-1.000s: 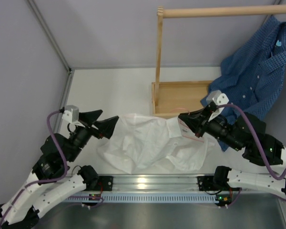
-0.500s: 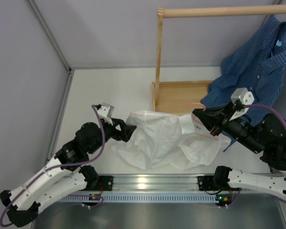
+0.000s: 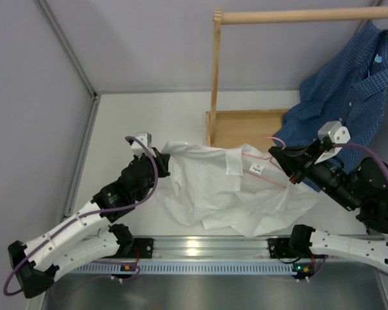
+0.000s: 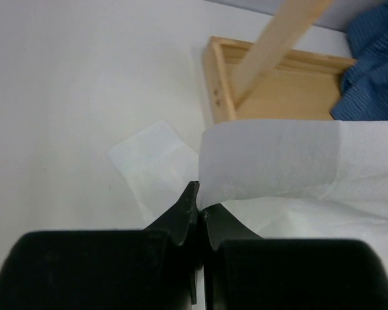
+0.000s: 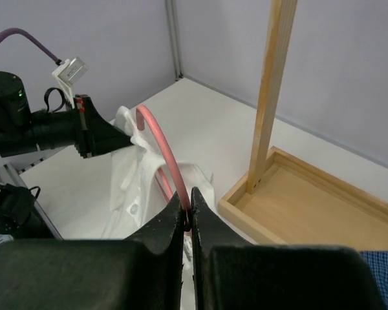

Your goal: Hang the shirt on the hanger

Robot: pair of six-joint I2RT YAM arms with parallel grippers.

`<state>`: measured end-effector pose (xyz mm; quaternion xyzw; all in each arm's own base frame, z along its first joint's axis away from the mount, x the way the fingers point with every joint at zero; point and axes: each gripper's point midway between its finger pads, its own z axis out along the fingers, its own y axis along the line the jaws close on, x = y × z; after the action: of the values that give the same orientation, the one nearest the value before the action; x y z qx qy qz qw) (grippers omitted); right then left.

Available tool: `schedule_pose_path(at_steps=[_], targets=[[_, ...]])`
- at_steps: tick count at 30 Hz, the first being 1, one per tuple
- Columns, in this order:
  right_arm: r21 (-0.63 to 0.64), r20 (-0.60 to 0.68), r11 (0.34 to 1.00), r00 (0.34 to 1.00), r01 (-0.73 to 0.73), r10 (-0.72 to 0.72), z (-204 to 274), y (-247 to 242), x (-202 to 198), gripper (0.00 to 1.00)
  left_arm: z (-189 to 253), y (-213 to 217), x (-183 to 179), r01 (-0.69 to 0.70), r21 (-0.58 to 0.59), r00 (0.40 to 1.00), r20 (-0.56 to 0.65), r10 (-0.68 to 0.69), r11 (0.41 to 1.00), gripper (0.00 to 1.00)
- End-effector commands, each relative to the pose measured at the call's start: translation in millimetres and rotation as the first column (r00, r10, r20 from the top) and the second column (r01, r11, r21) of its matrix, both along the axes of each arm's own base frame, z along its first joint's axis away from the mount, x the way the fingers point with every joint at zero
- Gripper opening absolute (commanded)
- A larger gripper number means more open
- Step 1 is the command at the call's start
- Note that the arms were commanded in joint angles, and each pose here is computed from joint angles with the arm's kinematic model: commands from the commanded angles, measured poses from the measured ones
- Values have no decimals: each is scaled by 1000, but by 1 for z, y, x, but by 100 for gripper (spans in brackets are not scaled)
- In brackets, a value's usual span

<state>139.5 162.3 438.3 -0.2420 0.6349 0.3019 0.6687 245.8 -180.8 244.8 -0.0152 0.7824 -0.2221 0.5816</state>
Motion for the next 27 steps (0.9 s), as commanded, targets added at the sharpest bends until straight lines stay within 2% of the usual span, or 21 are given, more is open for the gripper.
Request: schedule_pose_path(at_steps=[1, 5, 8, 12, 15, 17, 19, 21, 22, 24, 25, 26, 27], targets=[[51, 30, 994, 995, 97, -98, 11, -24, 7, 0, 1, 67, 16, -376, 26, 927, 3, 376, 926, 0], [54, 31, 993, 994, 104, -106, 9, -25, 8, 0, -4, 53, 18, -328, 1, 944, -29, 328, 945, 0], [43, 28, 995, 995, 94, -95, 9, -19, 9, 0, 3, 30, 15, -202, -23, 979, -20, 201, 979, 0], [30, 26, 996, 996, 79, -80, 11, -7, 11, 0, 37, 10, 5, -50, -116, 996, 65, 58, 992, 0], [27, 26, 997, 996, 79, -80, 13, -1, 14, 0, 56, -4, -8, 86, -123, 989, 129, -70, 989, 0], [25, 37, 996, 996, 85, -86, 17, 0, 16, 0, 73, -3, -15, 131, -115, 977, 182, -108, 985, 4], [27, 52, 995, 994, 97, -98, 22, -3, 17, 0, 74, 6, -17, 108, -105, 979, 186, -87, 989, 13], [39, 52, 993, 992, 113, -115, 24, -7, 18, 0, 75, 24, -15, 24, -89, 985, 171, -9, 996, 30], [50, 54, 992, 992, 115, -117, 27, -11, 17, 0, 73, 30, -14, -6, -72, 988, 155, 17, 997, 45], [57, 51, 990, 990, 126, -129, 26, -14, 17, 0, 63, 43, -15, -57, -16, 992, 112, 59, 998, 57], [60, 50, 990, 990, 130, -133, 26, -16, 17, 0, 69, 51, -15, -92, -13, 989, 115, 93, 996, 46], [64, 48, 988, 989, 138, -141, 25, -19, 17, 0, 68, 55, -17, -97, 6, 989, 111, 96, 995, 27], [65, 48, 988, 988, 142, -145, 24, -21, 17, 0, 70, 57, -17, -108, 10, 988, 114, 106, 994, 12]])
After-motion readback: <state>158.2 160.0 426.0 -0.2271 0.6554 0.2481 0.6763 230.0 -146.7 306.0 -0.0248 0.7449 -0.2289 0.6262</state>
